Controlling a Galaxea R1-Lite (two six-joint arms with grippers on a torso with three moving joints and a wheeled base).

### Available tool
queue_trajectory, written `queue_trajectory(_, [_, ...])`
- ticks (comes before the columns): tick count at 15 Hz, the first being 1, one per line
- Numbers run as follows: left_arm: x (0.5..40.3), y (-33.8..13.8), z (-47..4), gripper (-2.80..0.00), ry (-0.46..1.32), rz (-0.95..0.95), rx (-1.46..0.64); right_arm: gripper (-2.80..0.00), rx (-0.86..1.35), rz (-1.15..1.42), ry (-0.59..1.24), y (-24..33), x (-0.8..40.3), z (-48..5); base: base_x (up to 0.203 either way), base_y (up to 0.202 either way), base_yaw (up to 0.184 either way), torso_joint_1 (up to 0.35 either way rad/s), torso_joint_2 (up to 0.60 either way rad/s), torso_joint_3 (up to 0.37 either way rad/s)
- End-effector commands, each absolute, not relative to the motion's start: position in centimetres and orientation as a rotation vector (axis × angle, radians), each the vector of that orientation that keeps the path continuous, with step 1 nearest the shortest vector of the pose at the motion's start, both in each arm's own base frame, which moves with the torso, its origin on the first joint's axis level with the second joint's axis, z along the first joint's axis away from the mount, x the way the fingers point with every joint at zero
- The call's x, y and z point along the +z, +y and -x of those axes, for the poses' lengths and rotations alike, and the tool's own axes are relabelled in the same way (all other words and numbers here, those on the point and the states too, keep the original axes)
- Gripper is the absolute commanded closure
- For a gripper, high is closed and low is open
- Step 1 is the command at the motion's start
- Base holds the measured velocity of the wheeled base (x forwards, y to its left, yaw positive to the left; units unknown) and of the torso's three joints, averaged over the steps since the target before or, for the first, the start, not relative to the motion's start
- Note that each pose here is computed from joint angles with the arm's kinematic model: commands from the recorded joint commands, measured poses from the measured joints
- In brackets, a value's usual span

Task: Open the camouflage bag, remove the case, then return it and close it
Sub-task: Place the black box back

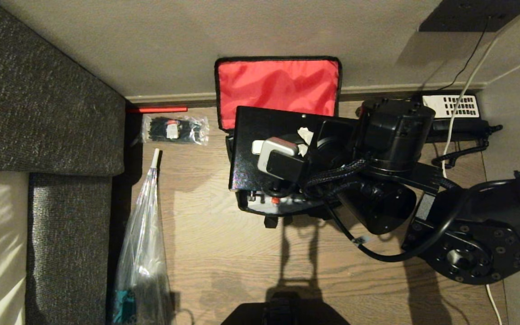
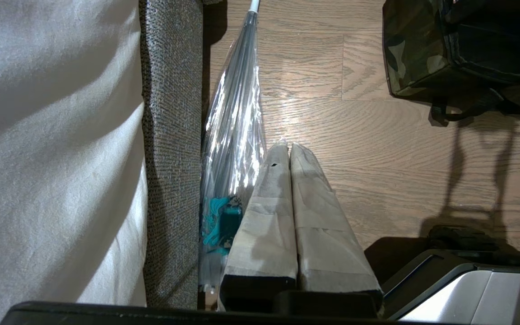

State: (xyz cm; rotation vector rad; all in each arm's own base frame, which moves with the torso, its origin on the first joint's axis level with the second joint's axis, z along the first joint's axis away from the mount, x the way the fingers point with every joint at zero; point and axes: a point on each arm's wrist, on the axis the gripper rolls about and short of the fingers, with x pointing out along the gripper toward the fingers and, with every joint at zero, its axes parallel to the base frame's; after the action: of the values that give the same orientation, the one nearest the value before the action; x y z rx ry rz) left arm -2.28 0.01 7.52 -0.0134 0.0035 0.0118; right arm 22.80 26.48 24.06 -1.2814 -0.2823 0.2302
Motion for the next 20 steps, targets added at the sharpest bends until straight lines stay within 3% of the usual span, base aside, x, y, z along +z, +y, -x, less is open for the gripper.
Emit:
queue_trajectory(1, [7.43, 0.01, 2.26, 0.00, 0.006, 0.013, 0.012, 0.00, 0.222, 1.283, -0.287, 26.34, 24.22, -22.69, 0.000, 0.000, 0.000, 0.000, 0.00, 0.000])
queue_trajectory(20, [7.43, 0.01, 2.26, 0.00, 0.006, 0.012, 0.012, 0.00, 0.257, 1.289, -0.324, 25.48, 24.63, -21.89, 0.000, 0.000, 0.000, 0.000, 0.00, 0.000])
